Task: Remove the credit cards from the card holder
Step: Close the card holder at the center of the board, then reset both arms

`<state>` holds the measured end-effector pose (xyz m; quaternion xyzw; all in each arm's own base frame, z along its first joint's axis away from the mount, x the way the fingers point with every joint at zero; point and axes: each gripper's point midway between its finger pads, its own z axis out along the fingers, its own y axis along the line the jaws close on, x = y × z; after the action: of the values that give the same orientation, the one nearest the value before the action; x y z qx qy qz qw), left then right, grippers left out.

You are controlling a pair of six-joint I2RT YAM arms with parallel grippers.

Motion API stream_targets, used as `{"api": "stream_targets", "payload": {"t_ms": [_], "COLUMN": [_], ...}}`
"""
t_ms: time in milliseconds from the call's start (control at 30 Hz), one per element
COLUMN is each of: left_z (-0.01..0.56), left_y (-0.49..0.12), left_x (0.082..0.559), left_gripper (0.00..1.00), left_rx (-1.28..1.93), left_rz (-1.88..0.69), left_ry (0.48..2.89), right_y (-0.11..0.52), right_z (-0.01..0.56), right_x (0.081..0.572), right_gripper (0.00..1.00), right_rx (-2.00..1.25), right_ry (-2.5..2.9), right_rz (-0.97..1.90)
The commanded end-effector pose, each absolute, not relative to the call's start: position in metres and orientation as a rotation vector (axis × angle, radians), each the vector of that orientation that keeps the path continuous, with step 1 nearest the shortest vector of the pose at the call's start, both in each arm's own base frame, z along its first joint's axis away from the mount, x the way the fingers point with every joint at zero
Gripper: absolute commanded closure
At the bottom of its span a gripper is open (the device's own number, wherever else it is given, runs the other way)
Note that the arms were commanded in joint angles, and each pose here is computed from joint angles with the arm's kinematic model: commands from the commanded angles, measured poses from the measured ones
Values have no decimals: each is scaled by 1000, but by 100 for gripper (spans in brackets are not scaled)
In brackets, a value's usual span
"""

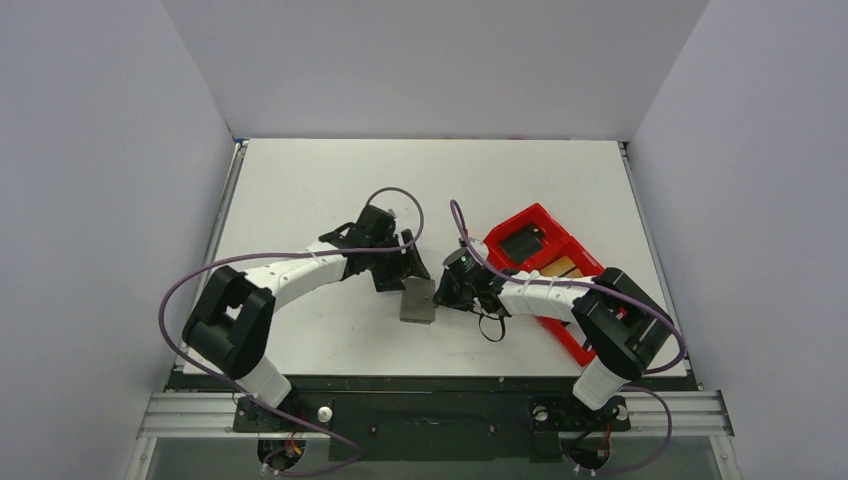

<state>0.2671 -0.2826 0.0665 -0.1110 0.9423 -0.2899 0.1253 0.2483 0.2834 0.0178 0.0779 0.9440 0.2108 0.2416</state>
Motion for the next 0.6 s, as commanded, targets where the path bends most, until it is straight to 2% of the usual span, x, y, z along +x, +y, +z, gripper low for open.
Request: {"api": "stream_targets", "payload": {"t_ms": [0, 267, 567], "left_z": [115, 123, 132], "left_y": [-260, -221, -215], "left_x": [289, 286, 281], "left_gripper": [33, 33, 33], "left_rx": [-262, -183, -121], "left_rz": [-810, -683, -665], "left_ry": [2626, 2617, 2598], "right_y": [282, 293, 295], "right_z": [13, 50, 81], "right_x": [246, 259, 273], "right_gripper": [76, 75, 75], "right_rx": [202, 165, 163], "right_ry": [2602, 2548, 2502], "right_rz": [550, 590, 600]}}
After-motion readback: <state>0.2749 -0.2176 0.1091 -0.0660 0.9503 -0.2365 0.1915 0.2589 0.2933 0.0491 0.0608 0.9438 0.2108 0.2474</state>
